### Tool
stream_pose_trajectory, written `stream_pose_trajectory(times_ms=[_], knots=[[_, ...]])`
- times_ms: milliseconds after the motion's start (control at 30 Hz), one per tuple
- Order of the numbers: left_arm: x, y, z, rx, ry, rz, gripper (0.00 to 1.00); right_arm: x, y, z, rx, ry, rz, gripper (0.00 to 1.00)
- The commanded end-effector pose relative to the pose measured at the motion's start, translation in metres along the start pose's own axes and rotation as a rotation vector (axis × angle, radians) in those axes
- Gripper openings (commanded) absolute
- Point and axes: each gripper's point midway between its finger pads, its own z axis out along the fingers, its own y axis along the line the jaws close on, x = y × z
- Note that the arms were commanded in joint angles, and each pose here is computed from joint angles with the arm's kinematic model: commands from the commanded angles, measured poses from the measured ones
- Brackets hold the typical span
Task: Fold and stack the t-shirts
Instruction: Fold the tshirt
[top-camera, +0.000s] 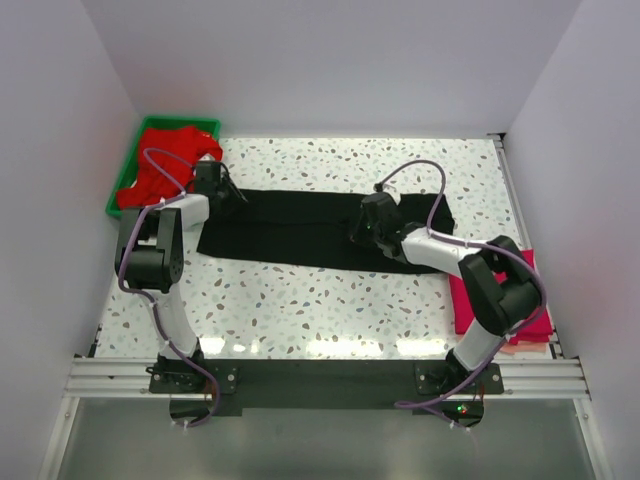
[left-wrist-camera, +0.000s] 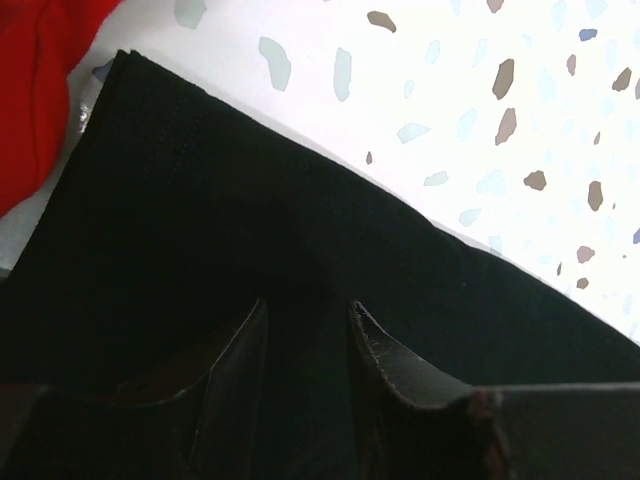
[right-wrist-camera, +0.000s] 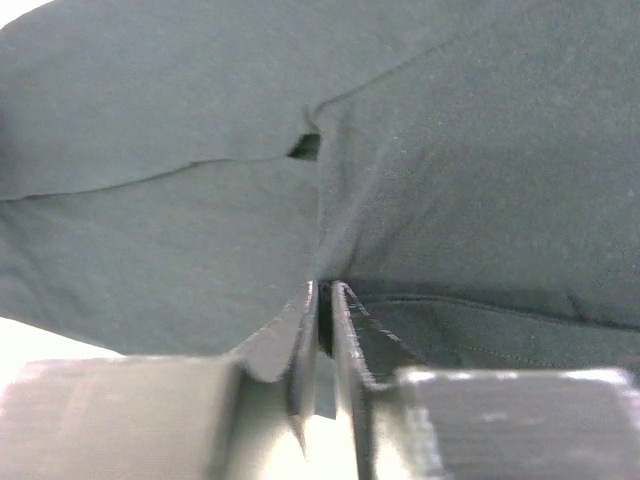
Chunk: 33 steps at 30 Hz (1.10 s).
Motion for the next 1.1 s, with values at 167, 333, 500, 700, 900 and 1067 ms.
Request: stream_pose_trajectory(times_ms=[167,333,500,700,900,1067], knots=[[-0.014,-0.022,-0.003,0.074,-0.035,0.006,0.43,-0.036,0.009,-0.019,0.021,-0.106,-0.016,0.58],[-0.013,-0.026,-0.004,0.085,-0.033,0.003,0.44,-0.061,-0.025,-0.049,0.109,-0.139,-0.009,0.64],[-0.009,-0.03,-0.003,0.093,-0.026,0.013,0.43,-0.088,-0.091,-0.051,0.189,-0.091,0.092,0.64],[-0.003,-0.029,0.003,0.056,-0.017,0.042,0.39,-0.118,-0.124,-0.022,0.277,-0.038,0.119,0.6],[0.016,-0.002,0.007,-0.075,0.041,0.066,0.34,-0.095,-0.145,0.011,0.337,0.064,0.132,0.59],[0.033,0.023,0.005,-0.185,0.069,0.059,0.31,-0.088,-0.158,0.035,0.357,0.123,0.15,0.58]])
